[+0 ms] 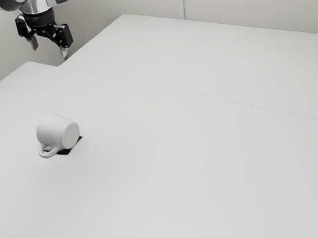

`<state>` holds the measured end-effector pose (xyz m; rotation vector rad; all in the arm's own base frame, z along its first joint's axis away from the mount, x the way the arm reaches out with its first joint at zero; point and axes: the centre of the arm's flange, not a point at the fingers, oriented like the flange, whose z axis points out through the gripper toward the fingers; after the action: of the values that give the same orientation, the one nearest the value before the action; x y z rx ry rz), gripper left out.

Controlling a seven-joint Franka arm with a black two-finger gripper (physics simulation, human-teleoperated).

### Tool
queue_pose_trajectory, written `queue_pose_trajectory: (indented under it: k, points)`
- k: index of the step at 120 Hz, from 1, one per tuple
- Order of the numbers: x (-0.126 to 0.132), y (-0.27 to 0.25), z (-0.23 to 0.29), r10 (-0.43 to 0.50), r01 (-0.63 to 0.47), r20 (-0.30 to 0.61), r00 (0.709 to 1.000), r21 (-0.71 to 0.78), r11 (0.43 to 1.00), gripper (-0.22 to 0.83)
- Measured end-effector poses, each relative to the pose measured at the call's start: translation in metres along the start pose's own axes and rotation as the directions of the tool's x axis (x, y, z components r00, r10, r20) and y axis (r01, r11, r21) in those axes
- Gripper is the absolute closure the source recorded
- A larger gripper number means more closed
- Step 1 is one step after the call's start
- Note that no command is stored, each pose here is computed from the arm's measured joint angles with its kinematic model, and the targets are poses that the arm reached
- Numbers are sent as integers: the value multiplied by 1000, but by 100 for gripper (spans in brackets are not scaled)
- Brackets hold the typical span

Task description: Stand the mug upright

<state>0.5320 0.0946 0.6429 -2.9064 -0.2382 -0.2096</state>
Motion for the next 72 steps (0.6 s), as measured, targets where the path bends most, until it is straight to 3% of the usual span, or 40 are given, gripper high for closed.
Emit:
queue_pose_trajectory:
  k: [27,40,53,72]
  points:
    - [-1,-8,0,-9,9,-9,1000,0,1000,0]
    - [-5,-30,6,-60,61,16,998,-33,998,0]
    - [-16,-73,30,-171,185,105,980,-141,973,0]
    - [-32,-140,100,-271,349,288,919,-272,897,0]
